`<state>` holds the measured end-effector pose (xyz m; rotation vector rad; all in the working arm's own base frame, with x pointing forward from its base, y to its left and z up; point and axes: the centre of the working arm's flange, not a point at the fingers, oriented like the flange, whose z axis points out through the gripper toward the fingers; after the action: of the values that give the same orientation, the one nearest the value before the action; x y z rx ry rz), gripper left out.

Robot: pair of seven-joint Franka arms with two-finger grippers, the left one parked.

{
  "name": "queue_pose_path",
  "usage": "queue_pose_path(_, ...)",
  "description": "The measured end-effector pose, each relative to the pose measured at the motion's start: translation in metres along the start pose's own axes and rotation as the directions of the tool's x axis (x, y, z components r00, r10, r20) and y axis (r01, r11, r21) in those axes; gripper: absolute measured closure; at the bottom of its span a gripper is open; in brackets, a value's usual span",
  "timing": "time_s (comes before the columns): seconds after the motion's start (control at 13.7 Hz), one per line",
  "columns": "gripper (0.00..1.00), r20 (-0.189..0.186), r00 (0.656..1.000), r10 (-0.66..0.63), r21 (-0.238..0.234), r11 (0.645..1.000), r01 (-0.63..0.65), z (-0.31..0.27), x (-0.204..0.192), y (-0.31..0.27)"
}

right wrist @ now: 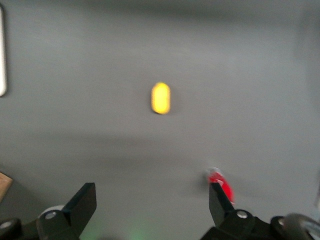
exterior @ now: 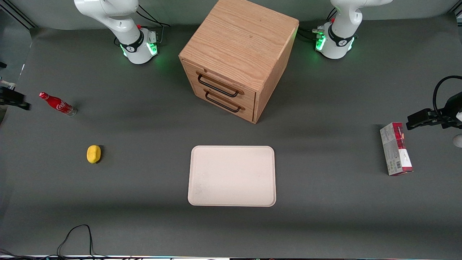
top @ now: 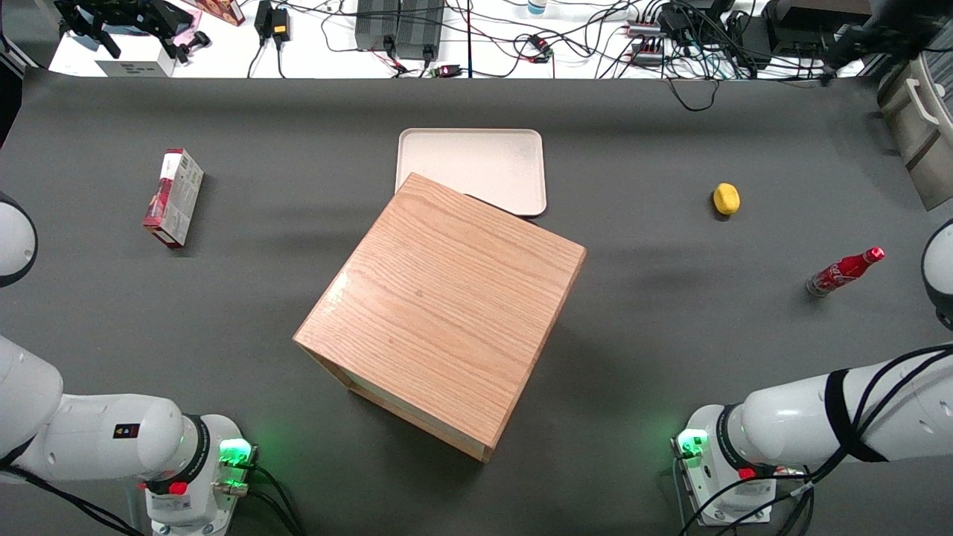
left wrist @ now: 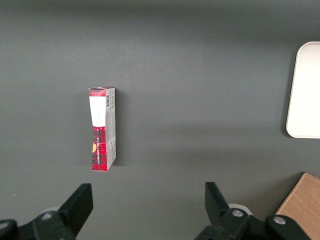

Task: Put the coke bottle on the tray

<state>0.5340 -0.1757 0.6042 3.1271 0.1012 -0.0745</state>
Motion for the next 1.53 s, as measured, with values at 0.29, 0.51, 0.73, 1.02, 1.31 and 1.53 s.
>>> queue_pose_path(0.29,0.0,-0.003,0.999,0.036,-0.001,0.999,-0.036,0.002,-0.055,0.105)
queue_pose_path(0.51,0.0,0.012,0.997,0.071,0.006,0.997,-0.071,0.008,-0.085,0.139)
queue_pose_path(0.73,0.0,0.029,0.995,0.099,0.026,0.995,-0.1,0.019,-0.137,0.16)
queue_pose_path(1.02,0.0,-0.001,0.995,0.095,0.036,0.995,-0.095,0.036,-0.19,0.149)
queue_pose_path(1.31,0.0,0.006,0.999,0.038,0.033,0.999,-0.039,0.075,-0.186,0.127)
queue_pose_path(1.53,0.0,-0.003,1.0,0.016,0.018,1.0,-0.016,0.093,-0.178,0.122)
